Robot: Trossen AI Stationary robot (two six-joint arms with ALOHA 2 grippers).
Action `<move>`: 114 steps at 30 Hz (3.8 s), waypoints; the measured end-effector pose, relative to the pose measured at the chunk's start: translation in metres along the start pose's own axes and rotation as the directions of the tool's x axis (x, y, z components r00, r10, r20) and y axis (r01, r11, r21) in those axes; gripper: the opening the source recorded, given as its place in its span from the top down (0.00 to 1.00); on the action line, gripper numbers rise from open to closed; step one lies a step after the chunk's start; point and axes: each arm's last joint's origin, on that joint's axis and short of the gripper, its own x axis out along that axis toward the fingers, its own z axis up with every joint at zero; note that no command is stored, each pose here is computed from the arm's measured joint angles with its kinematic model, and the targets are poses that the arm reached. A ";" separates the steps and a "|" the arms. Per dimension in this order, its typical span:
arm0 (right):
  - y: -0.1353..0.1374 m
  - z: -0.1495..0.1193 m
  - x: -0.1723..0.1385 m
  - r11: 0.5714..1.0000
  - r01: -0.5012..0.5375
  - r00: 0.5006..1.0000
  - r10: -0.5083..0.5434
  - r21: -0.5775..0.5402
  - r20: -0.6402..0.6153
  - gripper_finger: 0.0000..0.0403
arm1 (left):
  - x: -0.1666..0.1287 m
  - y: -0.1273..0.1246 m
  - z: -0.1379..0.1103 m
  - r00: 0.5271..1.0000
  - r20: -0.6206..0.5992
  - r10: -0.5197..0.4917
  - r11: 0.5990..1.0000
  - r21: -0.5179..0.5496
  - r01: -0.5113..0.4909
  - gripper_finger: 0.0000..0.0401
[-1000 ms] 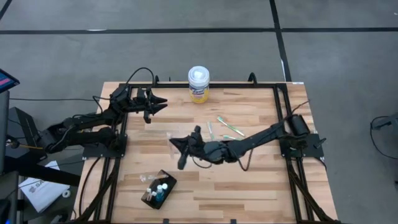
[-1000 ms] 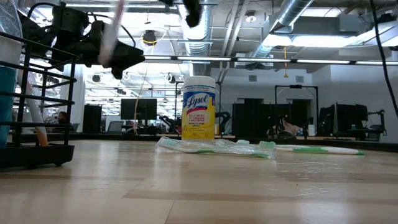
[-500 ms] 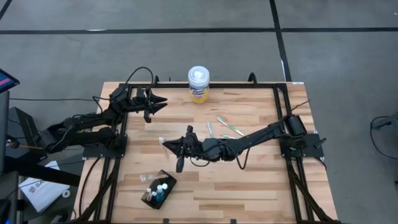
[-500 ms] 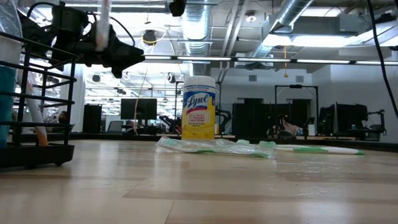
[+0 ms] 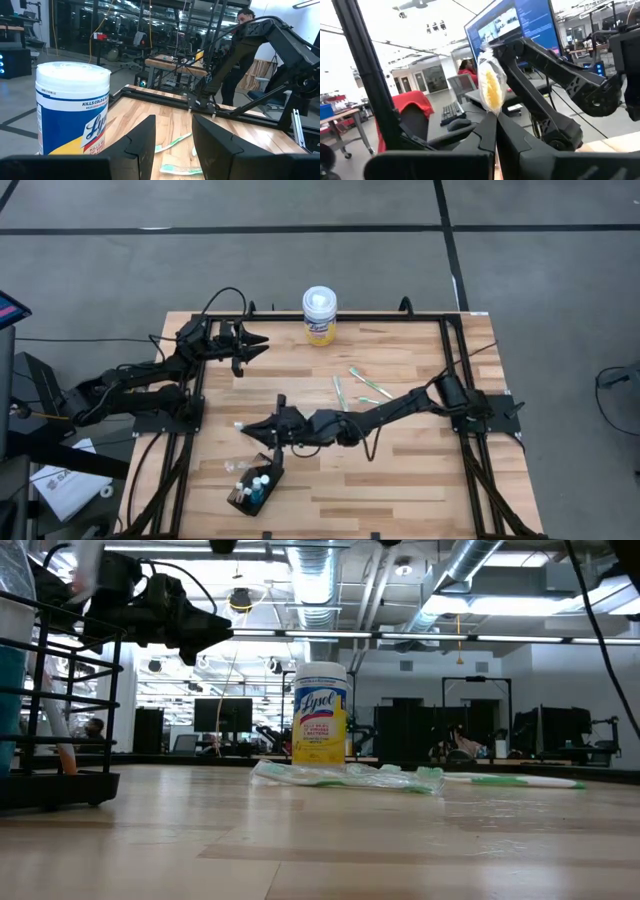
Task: Pick & Place toothbrushing station
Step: Put the orange toothbrush into the black wire organizer bin
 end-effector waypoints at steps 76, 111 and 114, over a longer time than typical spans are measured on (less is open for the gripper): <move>-0.010 -0.057 0.008 0.997 -0.071 0.971 0.059 -0.044 -0.233 1.00 | 0.000 0.000 0.000 1.000 -0.003 -0.005 0.999 0.052 0.005 0.69; 0.003 -0.083 0.004 0.980 -0.184 0.971 0.169 -0.078 -0.172 1.00 | 0.000 0.000 0.000 1.000 -0.005 -0.013 0.999 0.051 0.013 0.69; 0.005 -0.082 0.004 0.977 -0.197 0.970 0.182 -0.080 -0.158 1.00 | 0.000 0.000 0.000 1.000 -0.005 -0.013 0.999 0.052 0.013 0.69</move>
